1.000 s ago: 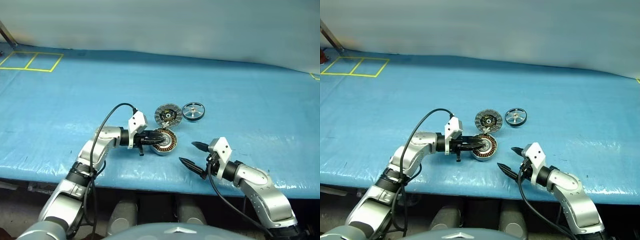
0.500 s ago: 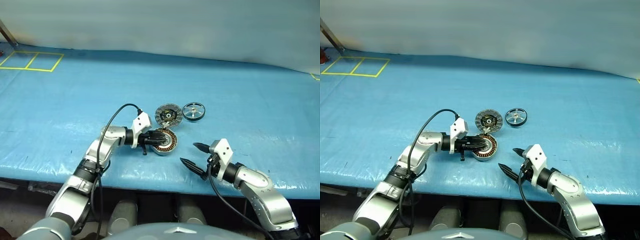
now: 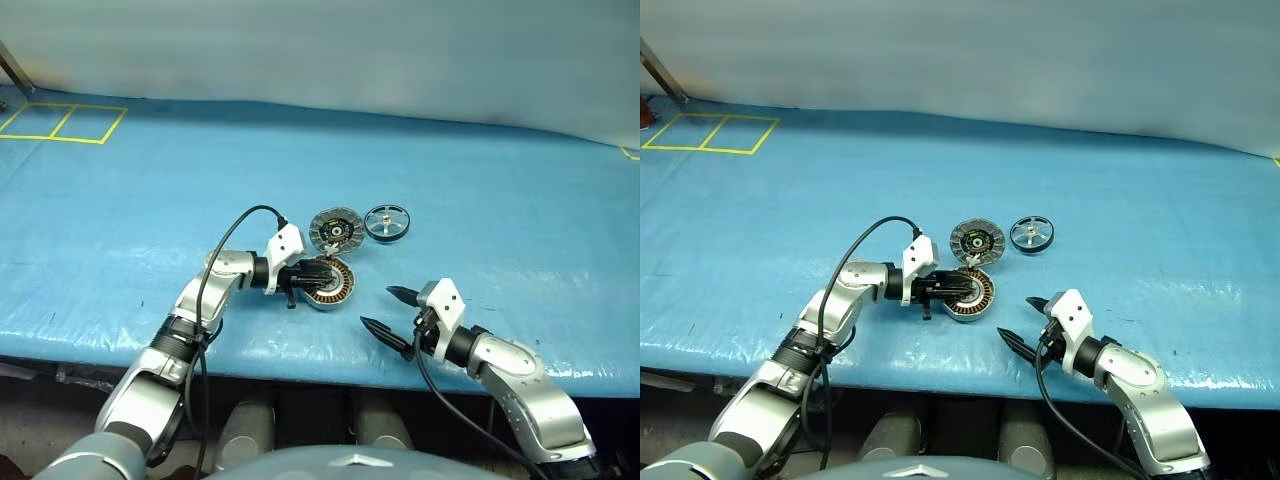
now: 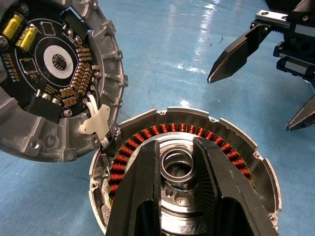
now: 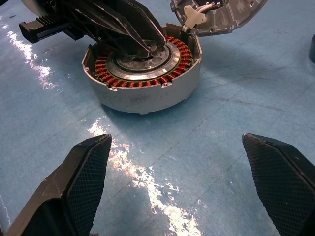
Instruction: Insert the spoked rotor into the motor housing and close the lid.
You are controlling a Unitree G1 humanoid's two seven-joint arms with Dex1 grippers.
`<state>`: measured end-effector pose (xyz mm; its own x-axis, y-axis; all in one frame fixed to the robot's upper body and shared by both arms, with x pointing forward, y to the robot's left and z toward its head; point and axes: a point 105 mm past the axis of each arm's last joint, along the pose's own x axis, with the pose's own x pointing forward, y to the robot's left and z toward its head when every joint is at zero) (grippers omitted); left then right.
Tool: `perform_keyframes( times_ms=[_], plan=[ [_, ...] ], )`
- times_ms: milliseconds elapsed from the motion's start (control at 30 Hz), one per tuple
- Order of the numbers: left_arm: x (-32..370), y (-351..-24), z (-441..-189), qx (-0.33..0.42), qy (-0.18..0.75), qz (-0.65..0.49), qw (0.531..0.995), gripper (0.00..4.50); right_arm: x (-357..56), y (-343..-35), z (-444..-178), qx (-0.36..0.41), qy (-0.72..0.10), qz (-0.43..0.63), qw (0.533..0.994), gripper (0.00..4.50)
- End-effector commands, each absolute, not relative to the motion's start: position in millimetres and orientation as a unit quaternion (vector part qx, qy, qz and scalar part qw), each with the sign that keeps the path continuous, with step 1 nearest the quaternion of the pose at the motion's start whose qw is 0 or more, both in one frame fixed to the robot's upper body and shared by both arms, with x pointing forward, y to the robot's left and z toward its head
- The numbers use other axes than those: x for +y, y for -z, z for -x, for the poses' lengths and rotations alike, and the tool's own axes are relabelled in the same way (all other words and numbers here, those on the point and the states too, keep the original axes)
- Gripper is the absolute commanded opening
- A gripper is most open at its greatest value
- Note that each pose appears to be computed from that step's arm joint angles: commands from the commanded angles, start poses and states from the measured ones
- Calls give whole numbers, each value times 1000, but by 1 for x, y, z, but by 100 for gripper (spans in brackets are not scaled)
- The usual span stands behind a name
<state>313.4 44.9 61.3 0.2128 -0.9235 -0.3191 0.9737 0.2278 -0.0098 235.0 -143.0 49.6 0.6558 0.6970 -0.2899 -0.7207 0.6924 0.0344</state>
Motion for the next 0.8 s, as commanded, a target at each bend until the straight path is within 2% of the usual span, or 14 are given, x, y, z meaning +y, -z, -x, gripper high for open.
perform_keyframes(
  times_ms=[33,67,300,667,800],
  plan=[
    [46,-63,-315,125,615,-99,772,64,-143,-59,-238,119,-387,50,913,450],
    [47,-63,-315,127,615,-99,772,64,-143,-59,-238,119,-385,50,914,450],
    [47,-64,-318,117,603,-92,784,293,-144,-58,-239,120,-383,53,914,450],
    [42,-77,-317,94,611,-51,784,293,-144,-55,-239,123,-380,54,915,450],
    [41,-80,-316,88,615,-39,783,209,-144,-54,-239,125,-379,55,915,450]
  ],
)
